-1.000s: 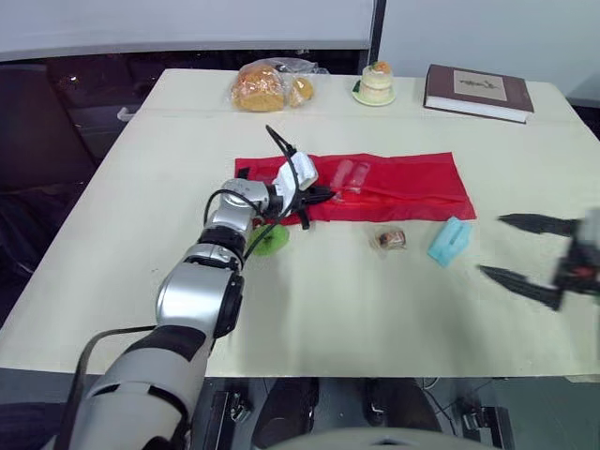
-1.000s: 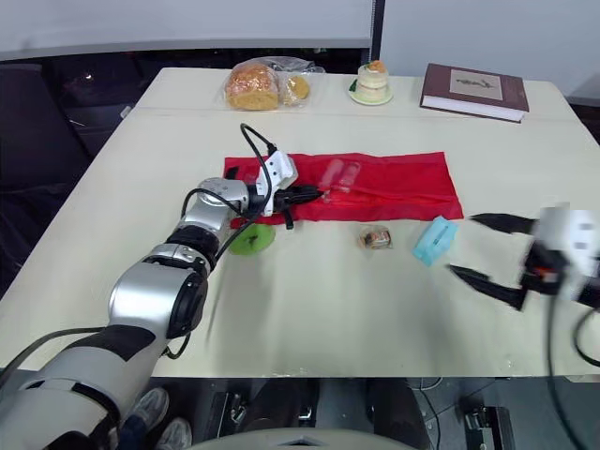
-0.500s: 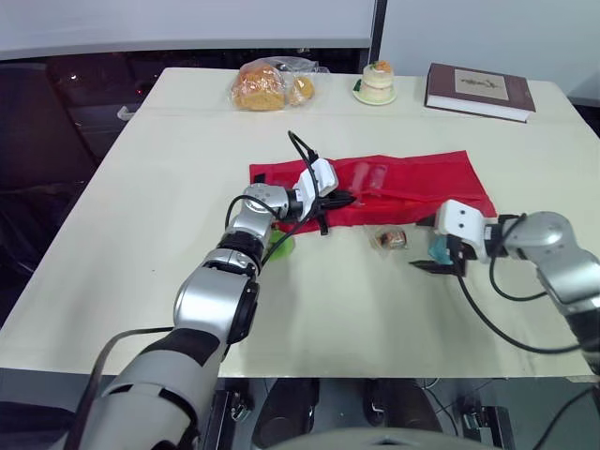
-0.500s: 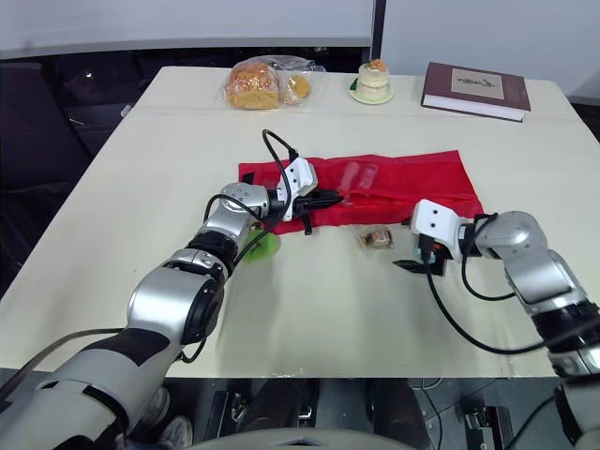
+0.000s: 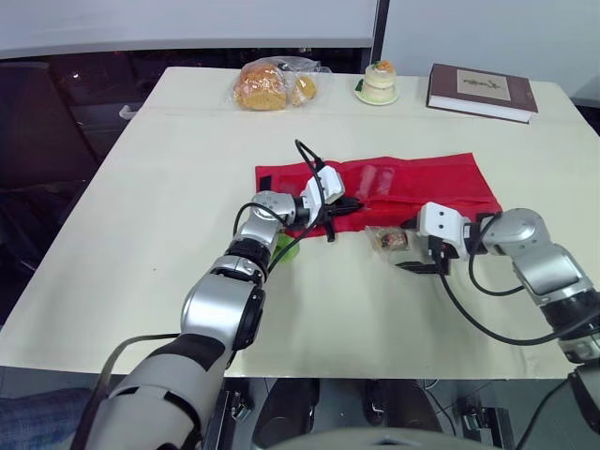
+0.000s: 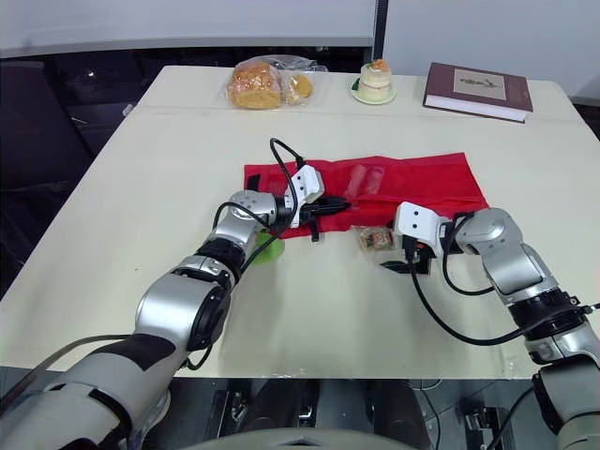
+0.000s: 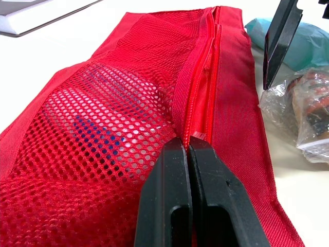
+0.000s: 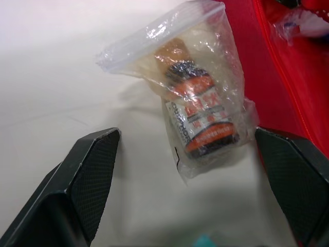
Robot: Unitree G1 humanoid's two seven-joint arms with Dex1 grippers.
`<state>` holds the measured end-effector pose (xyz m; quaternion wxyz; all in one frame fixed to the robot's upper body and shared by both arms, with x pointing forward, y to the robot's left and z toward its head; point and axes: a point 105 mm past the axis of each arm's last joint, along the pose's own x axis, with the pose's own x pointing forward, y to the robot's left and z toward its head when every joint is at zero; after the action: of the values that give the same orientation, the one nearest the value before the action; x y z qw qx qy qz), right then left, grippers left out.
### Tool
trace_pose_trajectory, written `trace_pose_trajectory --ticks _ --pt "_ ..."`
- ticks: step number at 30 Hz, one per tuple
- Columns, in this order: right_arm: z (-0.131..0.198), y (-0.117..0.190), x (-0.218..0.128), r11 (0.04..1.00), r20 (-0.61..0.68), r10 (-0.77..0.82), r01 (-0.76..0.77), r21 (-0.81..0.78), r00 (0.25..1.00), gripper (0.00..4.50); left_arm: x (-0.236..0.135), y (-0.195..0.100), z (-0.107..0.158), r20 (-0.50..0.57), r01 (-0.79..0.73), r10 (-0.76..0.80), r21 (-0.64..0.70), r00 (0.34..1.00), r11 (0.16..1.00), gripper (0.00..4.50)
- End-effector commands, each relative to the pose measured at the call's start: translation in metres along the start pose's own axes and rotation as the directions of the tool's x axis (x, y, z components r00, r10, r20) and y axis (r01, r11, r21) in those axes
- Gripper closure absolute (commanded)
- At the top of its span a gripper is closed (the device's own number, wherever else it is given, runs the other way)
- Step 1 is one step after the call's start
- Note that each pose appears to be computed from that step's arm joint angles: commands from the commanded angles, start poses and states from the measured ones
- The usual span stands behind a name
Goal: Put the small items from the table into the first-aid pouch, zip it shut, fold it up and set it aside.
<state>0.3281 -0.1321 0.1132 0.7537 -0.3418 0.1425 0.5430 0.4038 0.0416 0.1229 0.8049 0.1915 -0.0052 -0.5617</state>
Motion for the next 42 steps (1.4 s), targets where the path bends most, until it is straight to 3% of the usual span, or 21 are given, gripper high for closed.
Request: trace_pose_trajectory --ticks 1,4,8,9,13,20,27,33,42 --pt "0.013 -0.004 -0.003 0.999 0.028 -0.007 0.009 -0.046 1.000 0.05 0.005 0.002 0.015 0.061 -0.013 0.011 0.029 0.998 1.000 4.50" --pt "0.012 -0.003 -0.004 0.998 0.019 0.006 -0.005 -0.055 1.000 0.05 0.006 0.000 0.015 0.065 -0.011 0.009 0.027 0.998 1.000 4.50" --pt "0.010 -0.004 -0.005 0.998 0.015 0.003 -0.002 -0.057 1.000 1.67 0.006 0.000 0.012 0.063 -0.017 0.016 0.020 0.998 1.000 4.50" --pt "0.010 -0.004 -0.006 0.998 0.017 0.000 0.001 -0.057 1.000 2.33 0.006 0.000 0.013 0.065 -0.017 0.016 0.018 0.998 1.000 4.50" --pt "0.015 -0.005 -0.007 0.999 0.038 -0.022 0.023 -0.045 0.999 3.56 0.006 -0.001 0.013 0.068 -0.010 0.009 0.015 0.998 1.000 4.50" --pt "0.018 -0.005 -0.019 0.984 0.079 -0.146 0.136 0.115 0.986 3.56 0.006 0.003 0.014 0.064 -0.024 0.023 0.011 0.998 1.000 4.50" --pt "-0.010 -0.018 -0.046 0.799 -0.134 -0.439 0.455 0.394 0.888 3.56 0.005 0.002 0.013 0.063 -0.014 0.014 0.003 0.998 1.000 4.50" --pt "-0.016 -0.017 -0.033 0.753 -0.254 -0.454 0.520 0.403 0.854 3.56 0.012 -0.003 0.020 0.084 0.015 -0.016 0.002 0.996 1.000 4.50" --pt "-0.012 -0.034 -0.011 0.715 -0.289 -0.478 0.558 0.420 0.830 3.56 0.015 -0.004 0.024 0.097 0.033 -0.033 0.003 0.995 0.999 4.50"
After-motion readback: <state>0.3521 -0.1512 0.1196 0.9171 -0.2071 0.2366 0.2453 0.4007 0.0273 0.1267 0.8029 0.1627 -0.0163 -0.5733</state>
